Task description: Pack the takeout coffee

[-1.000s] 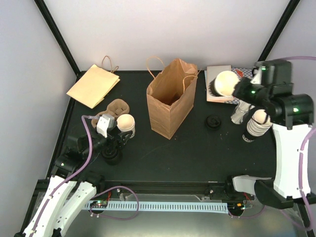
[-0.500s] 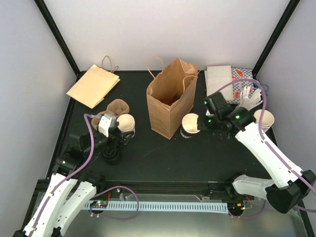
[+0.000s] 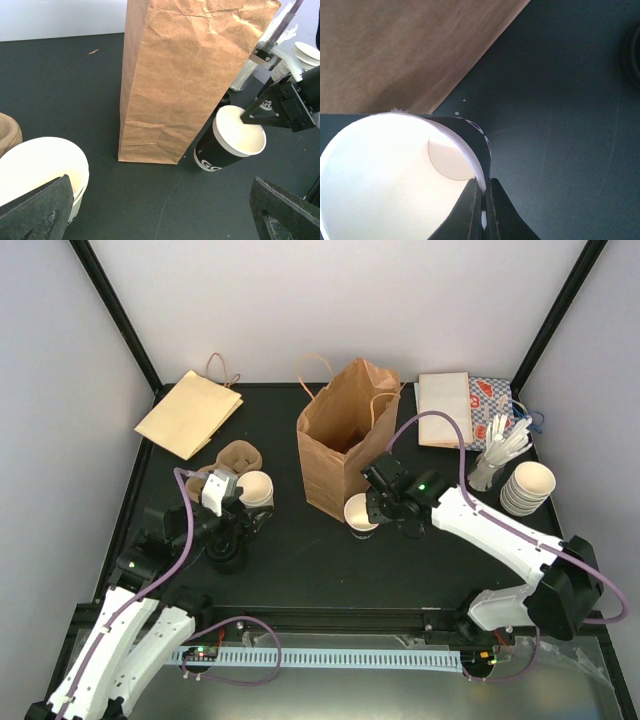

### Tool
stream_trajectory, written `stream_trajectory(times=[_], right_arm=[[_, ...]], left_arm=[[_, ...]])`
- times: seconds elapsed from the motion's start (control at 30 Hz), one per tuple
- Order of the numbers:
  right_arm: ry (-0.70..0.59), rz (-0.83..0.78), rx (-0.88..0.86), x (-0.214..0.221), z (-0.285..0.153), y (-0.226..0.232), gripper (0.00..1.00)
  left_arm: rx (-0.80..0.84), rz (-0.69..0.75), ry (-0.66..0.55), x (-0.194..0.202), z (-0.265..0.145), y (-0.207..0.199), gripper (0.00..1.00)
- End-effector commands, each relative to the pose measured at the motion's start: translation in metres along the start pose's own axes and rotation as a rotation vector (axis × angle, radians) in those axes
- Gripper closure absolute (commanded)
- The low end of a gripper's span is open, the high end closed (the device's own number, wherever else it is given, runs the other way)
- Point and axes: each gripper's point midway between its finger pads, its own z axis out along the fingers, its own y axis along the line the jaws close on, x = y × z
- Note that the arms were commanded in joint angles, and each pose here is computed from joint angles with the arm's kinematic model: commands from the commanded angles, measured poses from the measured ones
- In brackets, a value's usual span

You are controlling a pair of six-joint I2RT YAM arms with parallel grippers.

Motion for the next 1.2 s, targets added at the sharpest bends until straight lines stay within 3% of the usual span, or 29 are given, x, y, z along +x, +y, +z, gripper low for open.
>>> stream_trajectory(times=[0.0, 0.33, 0.5, 0.63, 0.83, 1.03, 1.17], right_arm=[[-0.057, -0.011, 0.018, -0.014, 0.009, 0.006, 0.99], [-0.003, -0.007, 0.004, 0.004, 0.033, 0.008, 0.97], [0.014, -0.01, 0.027, 0.009, 0.037, 0.003, 0.78], [0.011, -0.005, 0.047, 0.009, 0.036, 0.0, 0.7], [-0.071, -0.008, 0.066, -0.006, 0.012, -0.008, 0.5], [-0.181, 0.016, 0.045, -0.026, -0.021, -0.01, 0.09], [-0.252, 0.045, 0.099, -0.041, -0.039, -0.027, 0.0]], left_arm=[[0.019, 0.018, -0.02, -0.006, 0.0, -0.003, 0.01], [0.019, 0.014, -0.01, -0.005, 0.002, -0.002, 0.01], [0.02, 0.012, -0.005, -0.004, 0.003, -0.002, 0.01], [0.02, 0.011, -0.003, -0.003, 0.004, -0.002, 0.01], [0.02, 0.011, -0.004, -0.003, 0.004, -0.002, 0.01], [0.019, 0.009, 0.003, -0.002, 0.005, -0.001, 0.01], [0.017, 0.004, 0.01, -0.001, 0.007, 0.0, 0.01]])
